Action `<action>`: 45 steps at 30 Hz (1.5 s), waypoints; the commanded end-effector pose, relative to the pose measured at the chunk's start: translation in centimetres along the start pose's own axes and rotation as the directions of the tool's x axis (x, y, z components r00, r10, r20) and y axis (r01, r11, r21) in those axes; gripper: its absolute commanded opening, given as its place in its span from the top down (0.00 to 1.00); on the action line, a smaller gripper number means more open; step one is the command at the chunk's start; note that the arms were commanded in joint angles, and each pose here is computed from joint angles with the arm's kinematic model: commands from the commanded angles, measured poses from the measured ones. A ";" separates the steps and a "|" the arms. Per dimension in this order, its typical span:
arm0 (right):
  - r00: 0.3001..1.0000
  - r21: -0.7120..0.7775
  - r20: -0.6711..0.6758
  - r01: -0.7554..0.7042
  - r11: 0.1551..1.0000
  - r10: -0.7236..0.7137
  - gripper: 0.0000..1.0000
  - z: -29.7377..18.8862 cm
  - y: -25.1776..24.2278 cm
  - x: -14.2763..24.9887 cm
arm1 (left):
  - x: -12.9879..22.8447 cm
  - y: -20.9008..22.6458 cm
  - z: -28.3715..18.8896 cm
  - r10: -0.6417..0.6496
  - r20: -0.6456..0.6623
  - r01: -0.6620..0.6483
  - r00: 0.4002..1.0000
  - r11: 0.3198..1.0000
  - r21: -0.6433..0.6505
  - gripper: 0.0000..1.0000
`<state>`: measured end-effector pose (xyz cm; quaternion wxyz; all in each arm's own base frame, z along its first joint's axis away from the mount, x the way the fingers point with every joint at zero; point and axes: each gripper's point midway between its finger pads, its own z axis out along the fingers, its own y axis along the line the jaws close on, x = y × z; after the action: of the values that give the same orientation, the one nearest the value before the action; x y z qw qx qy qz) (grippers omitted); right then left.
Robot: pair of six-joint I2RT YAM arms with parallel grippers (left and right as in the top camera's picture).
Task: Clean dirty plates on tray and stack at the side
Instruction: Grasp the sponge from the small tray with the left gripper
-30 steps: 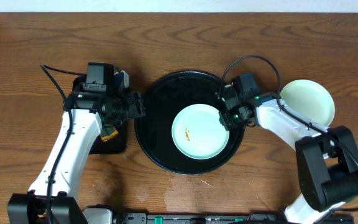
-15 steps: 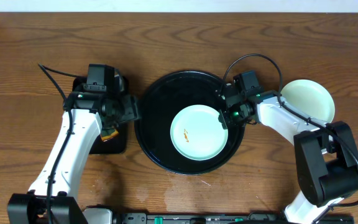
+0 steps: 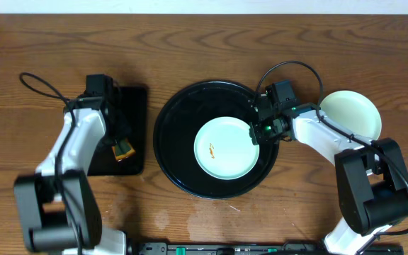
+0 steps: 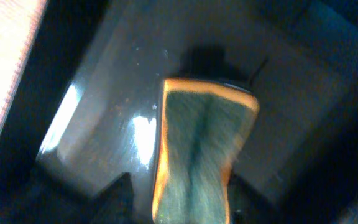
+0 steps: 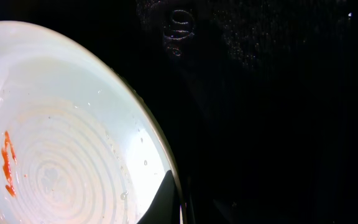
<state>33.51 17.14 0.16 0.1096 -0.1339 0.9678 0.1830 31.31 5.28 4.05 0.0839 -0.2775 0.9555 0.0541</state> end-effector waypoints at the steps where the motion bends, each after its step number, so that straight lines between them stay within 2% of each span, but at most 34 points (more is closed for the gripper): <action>1: 0.998 0.131 -0.036 -0.044 0.990 0.049 0.99 1.1 -3.0 1.2 | 1.6 -1.6 2.5 0.048 -0.114 -0.038 0.992 0.995 0.090 0.61; 4: 0.998 0.131 -0.034 -0.057 0.990 0.062 0.99 1.1 -3.0 1.2 | 1.9 -2.0 4.2 0.081 -0.141 -0.068 0.987 0.993 0.095 0.63; 6: 0.997 0.131 -0.034 -0.059 0.990 0.064 0.99 1.2 -3.0 1.2 | 2.1 -2.0 5.1 0.084 -0.154 -0.071 0.984 0.993 0.090 0.75; 7: 0.997 0.131 -0.033 -0.059 0.990 0.064 0.99 1.2 -3.0 1.2 | 2.1 -2.1 5.3 0.085 -0.157 -0.071 0.984 0.993 0.089 0.87; 8: 0.997 0.131 -0.033 -0.059 0.990 0.064 0.99 1.2 -3.0 1.2 | 2.2 -2.1 5.4 0.085 -0.160 -0.071 0.983 0.993 0.093 0.92; 14: 0.997 0.124 -0.039 -0.060 0.990 0.065 0.99 1.2 -2.9 1.4 | 0.5 -2.4 2.2 0.083 -0.129 -0.068 0.988 0.991 0.119 0.93; 15: 0.997 0.124 -0.041 -0.060 0.990 0.066 0.99 1.2 -2.9 1.4 | 0.0 -2.5 1.3 0.084 -0.111 -0.070 0.990 0.990 0.126 0.91; 19: 0.997 0.124 -0.042 -0.061 0.990 0.066 0.99 1.2 -2.9 1.4 | -1.0 -2.5 -1.9 0.077 -0.048 -0.069 0.996 0.986 0.151 0.64; 21: 0.997 0.124 -0.041 -0.060 0.990 0.066 0.99 1.2 -2.9 1.4 | -0.7 -2.3 -2.7 0.078 -0.046 -0.070 0.996 0.986 0.152 0.58; 28: 0.997 0.124 -0.041 -0.060 0.990 0.066 0.99 1.2 -2.9 1.4 | 2.5 -1.2 -1.0 0.051 -0.156 -0.034 0.986 0.993 0.110 0.56; 35: 0.997 0.123 -0.037 -0.063 0.990 0.068 0.99 1.2 -2.9 1.3 | 6.7 -2.5 2.5 0.087 -0.236 -0.048 0.968 0.985 0.166 0.57; 37: 0.997 0.121 -0.037 -0.063 0.991 0.068 0.99 1.2 -2.8 1.3 | 6.9 -2.7 3.1 0.095 -0.224 -0.057 0.970 0.984 0.171 0.65; 40: 0.997 0.121 -0.037 -0.063 0.991 0.068 0.99 1.2 -2.8 1.3 | 6.5 -2.5 3.6 0.092 -0.195 -0.061 0.976 0.985 0.160 0.92; 45: 0.997 0.109 -0.038 -0.064 0.992 0.068 0.99 1.2 -2.6 1.3 | 4.7 -0.9 3.0 0.086 -0.144 -0.078 0.986 0.995 0.056 0.93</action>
<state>33.50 17.12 0.15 0.1073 -0.1233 0.9693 0.1837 28.42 0.78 -0.06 0.0199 -0.2353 0.9710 -0.0362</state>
